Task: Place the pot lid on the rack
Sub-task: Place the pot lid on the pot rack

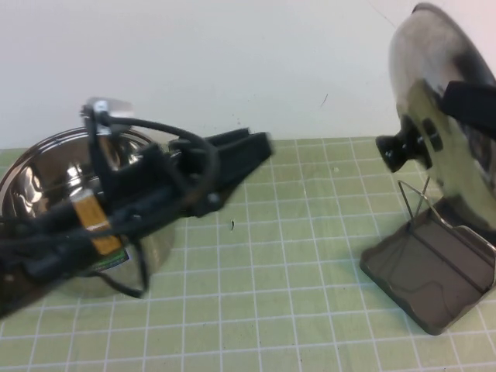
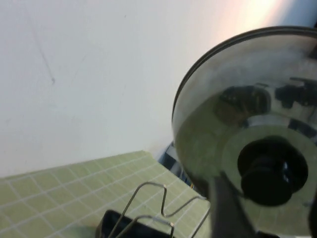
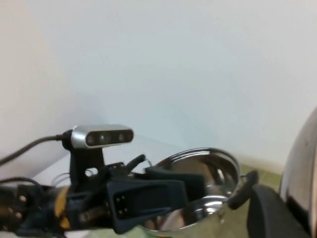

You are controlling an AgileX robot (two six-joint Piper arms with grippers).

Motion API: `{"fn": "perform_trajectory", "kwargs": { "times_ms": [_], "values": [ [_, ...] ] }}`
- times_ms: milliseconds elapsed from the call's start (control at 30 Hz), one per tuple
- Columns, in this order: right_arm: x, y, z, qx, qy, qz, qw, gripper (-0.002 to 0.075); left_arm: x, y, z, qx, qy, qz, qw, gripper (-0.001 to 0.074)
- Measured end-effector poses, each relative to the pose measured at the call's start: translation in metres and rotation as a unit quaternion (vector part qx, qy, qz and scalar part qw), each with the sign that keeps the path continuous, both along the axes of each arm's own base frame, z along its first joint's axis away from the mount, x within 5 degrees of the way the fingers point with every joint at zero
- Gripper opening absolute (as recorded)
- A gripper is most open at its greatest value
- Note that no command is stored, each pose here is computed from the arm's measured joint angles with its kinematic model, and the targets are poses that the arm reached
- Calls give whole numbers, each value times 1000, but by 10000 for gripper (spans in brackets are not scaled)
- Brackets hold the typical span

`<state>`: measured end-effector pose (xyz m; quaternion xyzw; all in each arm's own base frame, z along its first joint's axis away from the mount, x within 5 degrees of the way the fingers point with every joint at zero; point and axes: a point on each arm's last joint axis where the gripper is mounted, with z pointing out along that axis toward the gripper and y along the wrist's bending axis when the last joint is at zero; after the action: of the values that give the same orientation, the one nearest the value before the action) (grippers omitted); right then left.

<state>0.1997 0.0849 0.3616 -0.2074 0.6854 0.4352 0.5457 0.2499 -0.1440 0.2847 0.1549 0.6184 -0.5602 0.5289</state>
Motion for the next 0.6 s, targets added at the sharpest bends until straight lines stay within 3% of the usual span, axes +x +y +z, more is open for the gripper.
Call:
{"fn": "perform_trajectory", "kwargs": {
  "times_ms": [67, 167, 367, 600],
  "values": [
    [2, -1, 4, -20, -14, -8, 1000, 29, 1, 14, -3, 23, 20, -11, 999, 181],
    [6, -4, 3, -82, -32, -29, 996, 29, -1, 29, -11, 86, 36, -38, 995, 55],
    [13, -5, -15, -153, 4, -15, 988, 29, -12, 44, -30, 196, 70, -97, 973, 6],
    [45, 0, -53, -159, 79, 22, 984, 31, -16, 45, -34, 220, 75, -117, 966, 2]
  ]
}}
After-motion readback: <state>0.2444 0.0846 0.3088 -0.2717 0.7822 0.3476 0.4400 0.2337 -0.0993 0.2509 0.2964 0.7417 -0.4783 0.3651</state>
